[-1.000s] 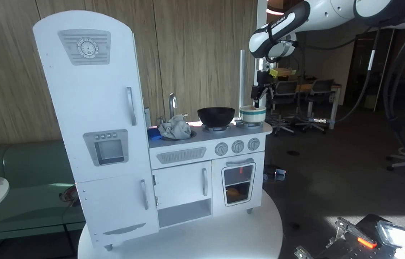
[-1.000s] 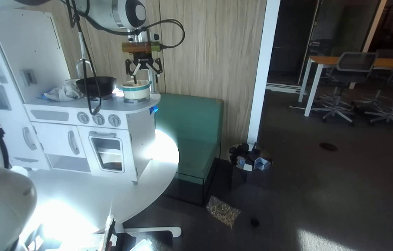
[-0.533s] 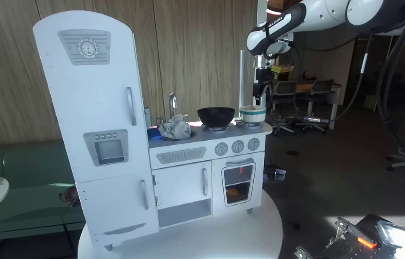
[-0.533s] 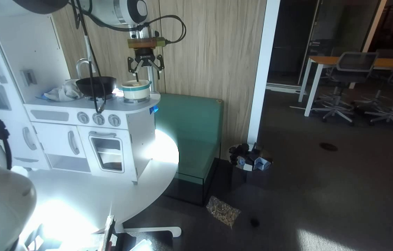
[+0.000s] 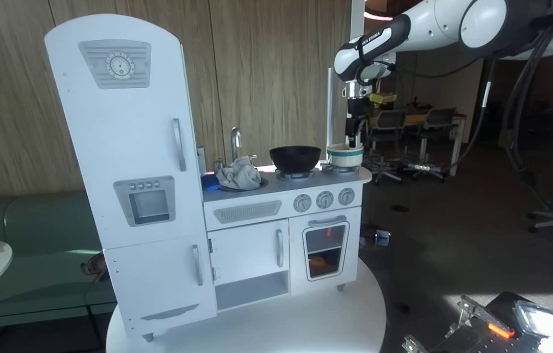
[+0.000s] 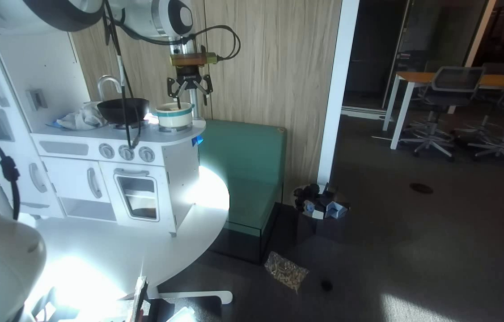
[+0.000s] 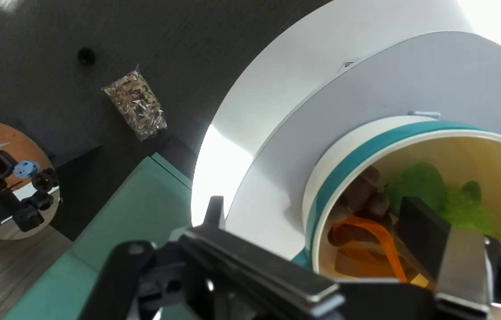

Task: Pour the contents from the white bowl to the black bowl

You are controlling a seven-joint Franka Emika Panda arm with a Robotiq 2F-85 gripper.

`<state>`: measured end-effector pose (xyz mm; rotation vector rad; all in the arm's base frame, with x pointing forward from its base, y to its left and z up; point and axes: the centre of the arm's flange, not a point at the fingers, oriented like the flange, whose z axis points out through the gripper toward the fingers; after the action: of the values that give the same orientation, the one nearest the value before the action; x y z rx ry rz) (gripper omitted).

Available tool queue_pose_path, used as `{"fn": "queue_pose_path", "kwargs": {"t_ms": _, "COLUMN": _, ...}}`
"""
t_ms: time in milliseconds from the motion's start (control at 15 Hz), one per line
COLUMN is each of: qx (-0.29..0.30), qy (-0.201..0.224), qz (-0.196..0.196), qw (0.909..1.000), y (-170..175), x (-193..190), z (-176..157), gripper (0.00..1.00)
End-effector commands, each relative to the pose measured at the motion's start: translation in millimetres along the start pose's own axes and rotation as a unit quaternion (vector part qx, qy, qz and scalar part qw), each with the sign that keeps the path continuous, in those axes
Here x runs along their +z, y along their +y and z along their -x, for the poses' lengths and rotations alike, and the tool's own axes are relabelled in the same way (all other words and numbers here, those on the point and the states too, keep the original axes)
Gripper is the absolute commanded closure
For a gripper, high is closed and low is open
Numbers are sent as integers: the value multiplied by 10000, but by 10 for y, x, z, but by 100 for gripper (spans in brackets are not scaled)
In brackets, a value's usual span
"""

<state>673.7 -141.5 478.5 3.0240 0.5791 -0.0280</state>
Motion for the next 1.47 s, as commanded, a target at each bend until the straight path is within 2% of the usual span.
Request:
{"fn": "queue_pose_path", "kwargs": {"t_ms": 0, "qx": -170, "qy": -30, "qz": 49, "qw": 9998, "y": 94, "x": -36, "z": -133, "gripper": 0}}
{"fn": "queue_pose_path", "kwargs": {"t_ms": 67, "qx": -181, "qy": -17, "qz": 58, "qw": 9998, "y": 92, "x": -32, "z": -141, "gripper": 25}}
{"fn": "queue_pose_path", "kwargs": {"t_ms": 133, "qx": -201, "qy": -17, "qz": 72, "qw": 9998, "y": 87, "x": -38, "z": -146, "gripper": 27}}
{"fn": "queue_pose_path", "kwargs": {"t_ms": 667, "qx": -184, "qy": -9, "qz": 127, "qw": 9998, "y": 80, "x": -116, "z": -162, "gripper": 89}}
{"fn": "queue_pose_path", "kwargs": {"t_ms": 733, "qx": -175, "qy": -18, "qz": 100, "qw": 9998, "y": 79, "x": -112, "z": -156, "gripper": 94}}
{"fn": "queue_pose_path", "kwargs": {"t_ms": 933, "qx": -143, "qy": -64, "qz": 26, "qw": 9999, "y": 51, "x": -110, "z": -129, "gripper": 100}}
{"fn": "queue_pose_path", "kwargs": {"t_ms": 1067, "qx": -152, "qy": -94, "qz": -16, "qw": 9998, "y": -13, "x": -165, "z": -108, "gripper": 97}}
{"fn": "queue_pose_path", "kwargs": {"t_ms": 1400, "qx": -110, "qy": -127, "qz": -94, "qw": 9998, "y": -172, "x": -276, "z": -83, "gripper": 97}}
